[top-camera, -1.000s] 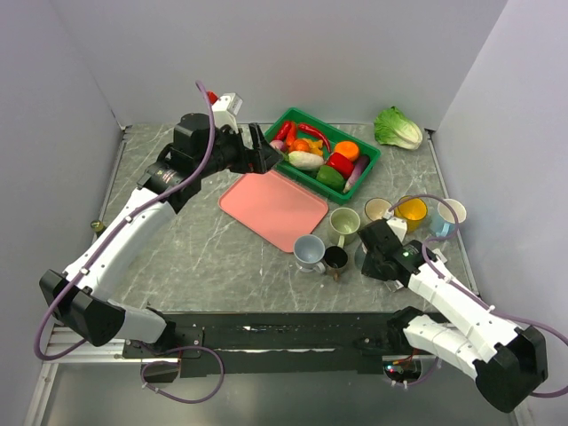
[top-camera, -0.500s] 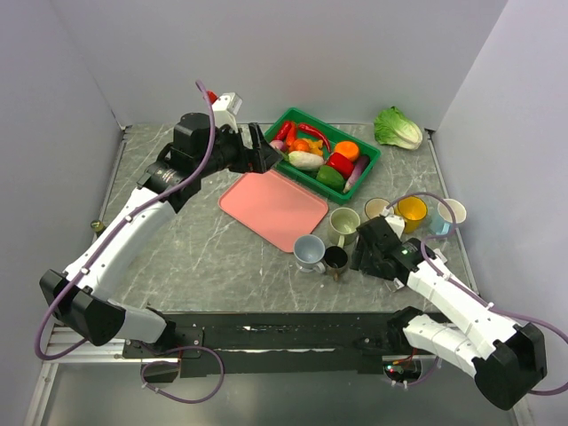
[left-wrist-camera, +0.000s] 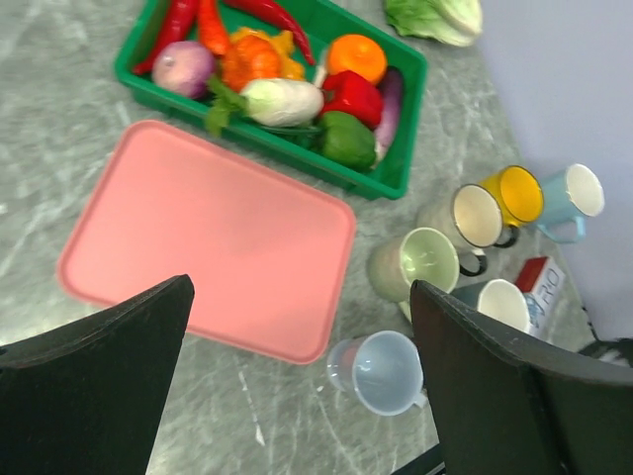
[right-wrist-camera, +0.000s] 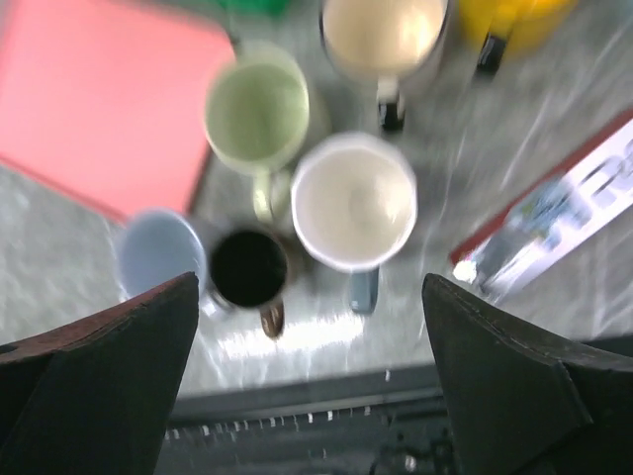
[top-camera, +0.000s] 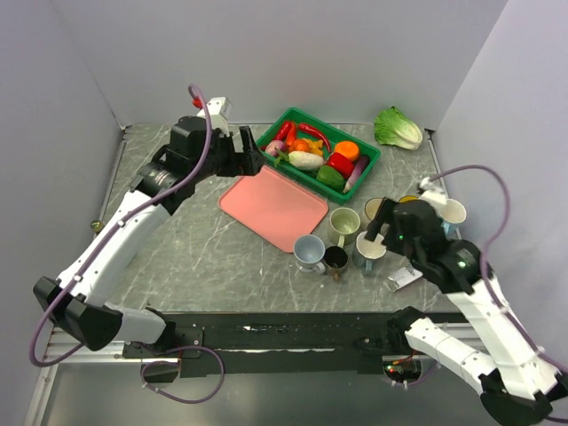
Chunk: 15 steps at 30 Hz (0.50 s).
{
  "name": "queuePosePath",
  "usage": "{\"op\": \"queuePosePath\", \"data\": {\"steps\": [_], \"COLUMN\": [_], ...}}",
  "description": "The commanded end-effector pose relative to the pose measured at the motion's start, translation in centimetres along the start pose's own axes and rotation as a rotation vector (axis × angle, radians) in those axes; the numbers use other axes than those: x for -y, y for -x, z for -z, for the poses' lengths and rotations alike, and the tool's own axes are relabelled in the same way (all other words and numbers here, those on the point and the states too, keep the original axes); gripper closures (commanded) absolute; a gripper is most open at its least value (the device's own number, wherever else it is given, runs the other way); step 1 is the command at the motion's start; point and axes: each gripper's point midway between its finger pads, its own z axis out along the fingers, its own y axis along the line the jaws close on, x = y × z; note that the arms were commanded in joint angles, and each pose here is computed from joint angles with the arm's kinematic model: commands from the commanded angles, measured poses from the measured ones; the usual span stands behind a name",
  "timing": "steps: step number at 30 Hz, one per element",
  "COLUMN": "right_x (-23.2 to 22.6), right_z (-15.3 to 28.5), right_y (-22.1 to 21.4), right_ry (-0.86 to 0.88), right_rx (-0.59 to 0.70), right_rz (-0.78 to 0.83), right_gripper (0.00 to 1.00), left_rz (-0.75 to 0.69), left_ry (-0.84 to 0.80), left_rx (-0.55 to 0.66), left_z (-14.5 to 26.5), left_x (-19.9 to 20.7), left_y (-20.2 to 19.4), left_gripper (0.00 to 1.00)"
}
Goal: Turn the mug right side up
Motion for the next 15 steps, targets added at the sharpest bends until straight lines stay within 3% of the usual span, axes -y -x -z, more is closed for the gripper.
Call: {"op": "queuePosePath", "data": {"steps": [1, 7, 15], "right_x": [1.9, 1.1, 0.6], "right_z": [3.8, 8.3, 10.3], "right_y": [6.5, 11.7, 13.2], "right_ry": [-0.055, 0.016, 0.088], "right_rx": [0.251, 0.42, 0.489], "right_rz": [0.014, -0.045, -0.094], "right_gripper": [0.0, 0.0, 0.0], "left_rz": [-0.022, -0.033, -0.052], "left_ry": [0.093, 0.154, 0.186], "left_rx": [0.153, 0.189, 0.221], "left_z": [4.4, 6.8, 8.1], "left_x": [-0.9, -2.2, -2.7], "left_y": [4.1, 4.2, 4.8], "left_gripper": [0.04, 0.04, 0.04]}}
